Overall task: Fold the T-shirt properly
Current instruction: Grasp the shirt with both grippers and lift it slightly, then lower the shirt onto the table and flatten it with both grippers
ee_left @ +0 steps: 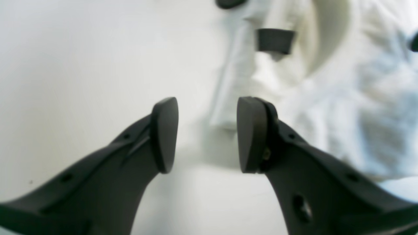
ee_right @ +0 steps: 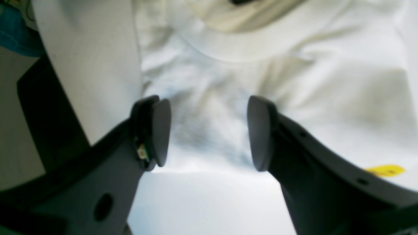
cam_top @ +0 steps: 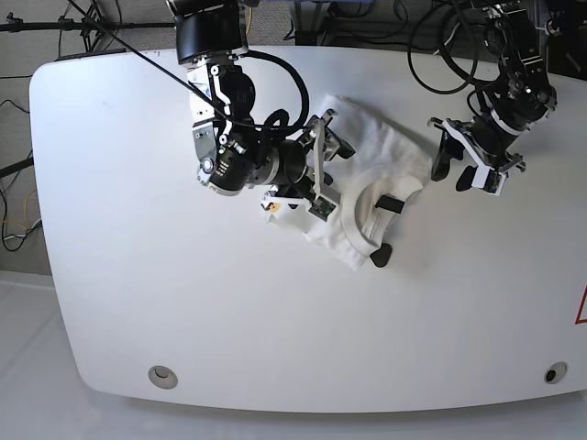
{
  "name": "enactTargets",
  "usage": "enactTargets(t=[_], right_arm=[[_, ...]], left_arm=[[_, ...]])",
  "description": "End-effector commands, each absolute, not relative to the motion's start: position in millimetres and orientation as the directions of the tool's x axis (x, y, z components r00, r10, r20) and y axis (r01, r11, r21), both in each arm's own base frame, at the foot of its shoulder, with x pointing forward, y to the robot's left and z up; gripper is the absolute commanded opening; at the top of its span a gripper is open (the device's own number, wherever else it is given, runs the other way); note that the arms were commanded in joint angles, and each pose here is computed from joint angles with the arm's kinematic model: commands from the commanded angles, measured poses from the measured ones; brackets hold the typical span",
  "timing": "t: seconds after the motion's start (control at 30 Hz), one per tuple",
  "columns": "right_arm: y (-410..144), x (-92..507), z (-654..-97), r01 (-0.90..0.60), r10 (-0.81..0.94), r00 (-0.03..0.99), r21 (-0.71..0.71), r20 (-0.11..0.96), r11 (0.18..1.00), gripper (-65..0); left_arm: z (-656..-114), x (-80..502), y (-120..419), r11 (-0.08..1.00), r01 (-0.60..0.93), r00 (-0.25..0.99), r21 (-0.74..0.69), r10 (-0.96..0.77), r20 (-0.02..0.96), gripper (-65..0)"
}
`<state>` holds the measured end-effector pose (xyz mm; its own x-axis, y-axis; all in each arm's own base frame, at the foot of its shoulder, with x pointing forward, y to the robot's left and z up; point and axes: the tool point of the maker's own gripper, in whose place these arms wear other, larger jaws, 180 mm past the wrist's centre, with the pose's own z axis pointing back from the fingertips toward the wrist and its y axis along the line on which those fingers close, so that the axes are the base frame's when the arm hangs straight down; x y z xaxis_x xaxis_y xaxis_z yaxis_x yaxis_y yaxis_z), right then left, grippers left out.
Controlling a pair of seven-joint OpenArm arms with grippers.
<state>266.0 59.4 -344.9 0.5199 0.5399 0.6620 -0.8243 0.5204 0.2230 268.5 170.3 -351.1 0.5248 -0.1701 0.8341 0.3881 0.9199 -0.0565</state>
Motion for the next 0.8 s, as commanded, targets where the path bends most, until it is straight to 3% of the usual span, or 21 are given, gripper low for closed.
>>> enactTargets(t=[0.0,0.2,0.43,0.57,0.77], right_arm=[[68,281,-322,-0.840,0.505,0.471,0.194,0.723,0.506,-31.4],[65,297,-310,-0.845,0.504,0.441,0.153,0.743,0.513,-31.4],[45,326,-308,-0.803,0.466,0.482,0.161,0.742,0.575,-33.1],[35,343,-302,-0.788,0.444,0.481,0.150,0.756,0.597,-43.6],[25,363,-287,-0.784,0.420,0.432,0.102,0.798,0.612,-65.0]], left_arm=[[-332,271,155,0.909,0.414,0.462,-0.059,-0.153,0.873,-38.4],[-313,270,123,0.881,0.469,0.409,-0.063,-0.154,0.900,-38.4],[-320,262,103,0.861,0.500,0.442,-0.095,-0.159,0.883,-38.4],[-327,259,96,0.861,0.495,0.476,-0.119,-0.155,0.866,-38.4],[-332,255,87,0.862,0.483,0.508,-0.155,-0.132,0.851,-38.4]])
